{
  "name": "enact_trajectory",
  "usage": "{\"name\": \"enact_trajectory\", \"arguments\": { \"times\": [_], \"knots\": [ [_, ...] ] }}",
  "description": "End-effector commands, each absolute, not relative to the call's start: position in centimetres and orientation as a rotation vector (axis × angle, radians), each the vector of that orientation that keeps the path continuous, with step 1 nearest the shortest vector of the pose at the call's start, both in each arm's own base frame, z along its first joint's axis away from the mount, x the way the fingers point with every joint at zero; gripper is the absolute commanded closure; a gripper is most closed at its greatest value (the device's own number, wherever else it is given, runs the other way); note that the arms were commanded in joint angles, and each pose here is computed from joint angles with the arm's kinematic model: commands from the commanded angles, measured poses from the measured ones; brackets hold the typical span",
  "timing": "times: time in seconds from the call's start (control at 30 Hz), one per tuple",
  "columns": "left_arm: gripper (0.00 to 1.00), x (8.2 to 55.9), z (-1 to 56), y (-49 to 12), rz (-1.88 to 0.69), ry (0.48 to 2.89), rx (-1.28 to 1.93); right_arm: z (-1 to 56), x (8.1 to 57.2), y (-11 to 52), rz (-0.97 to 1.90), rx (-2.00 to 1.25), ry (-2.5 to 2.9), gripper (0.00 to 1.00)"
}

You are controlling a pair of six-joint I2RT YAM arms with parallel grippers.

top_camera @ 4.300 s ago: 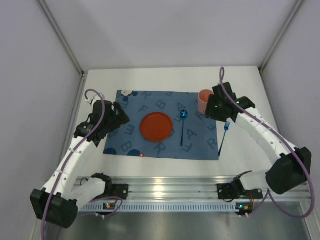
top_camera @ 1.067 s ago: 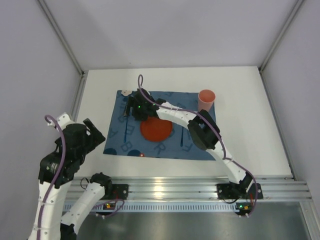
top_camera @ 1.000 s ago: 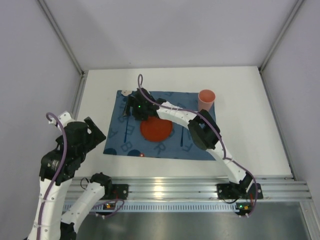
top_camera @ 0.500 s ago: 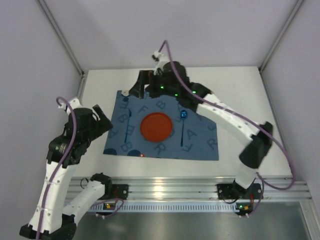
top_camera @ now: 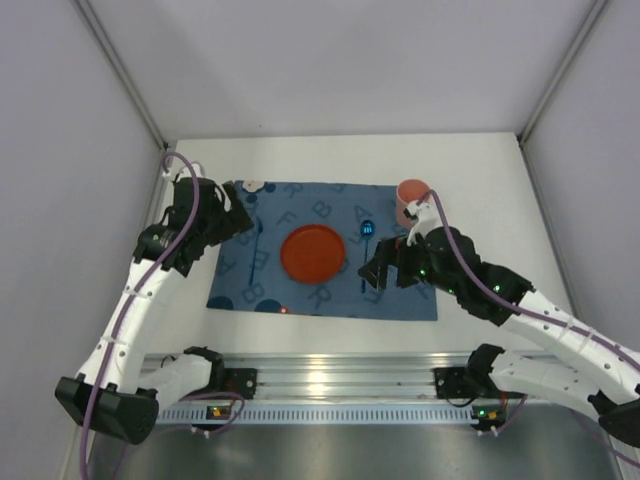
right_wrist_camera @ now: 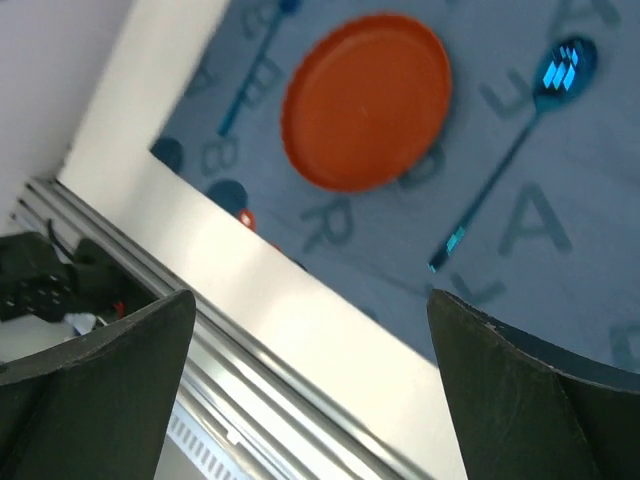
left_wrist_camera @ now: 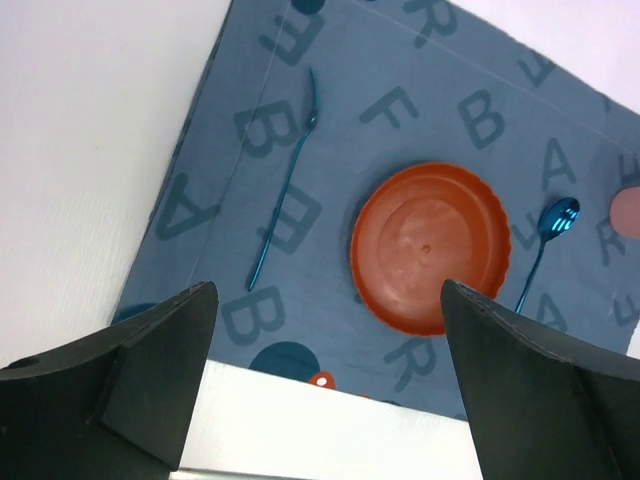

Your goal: Set the dinner table for one person

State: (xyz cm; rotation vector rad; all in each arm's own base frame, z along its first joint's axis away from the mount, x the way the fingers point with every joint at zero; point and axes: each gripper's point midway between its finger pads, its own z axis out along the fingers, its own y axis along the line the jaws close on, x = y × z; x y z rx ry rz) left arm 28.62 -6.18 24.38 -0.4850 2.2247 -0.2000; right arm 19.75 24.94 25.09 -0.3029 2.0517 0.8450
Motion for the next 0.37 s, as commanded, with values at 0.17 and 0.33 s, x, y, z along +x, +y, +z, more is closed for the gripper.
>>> {"name": "enact_trajectory", "arguments": {
  "times": [0.17,0.33],
  "knots": [
    [0.01,30.0,25.6,-7.3,-0.279,2.134,-0.409,27.2,18.2,19.3,0.761,-0.159,1.976,0.0],
    [0.01,29.6,25.1,-7.6,-0.264,2.141,-0.383,26.8,17.2,16.3,0.696,-0.096,1.989,0.0]
  ]
}}
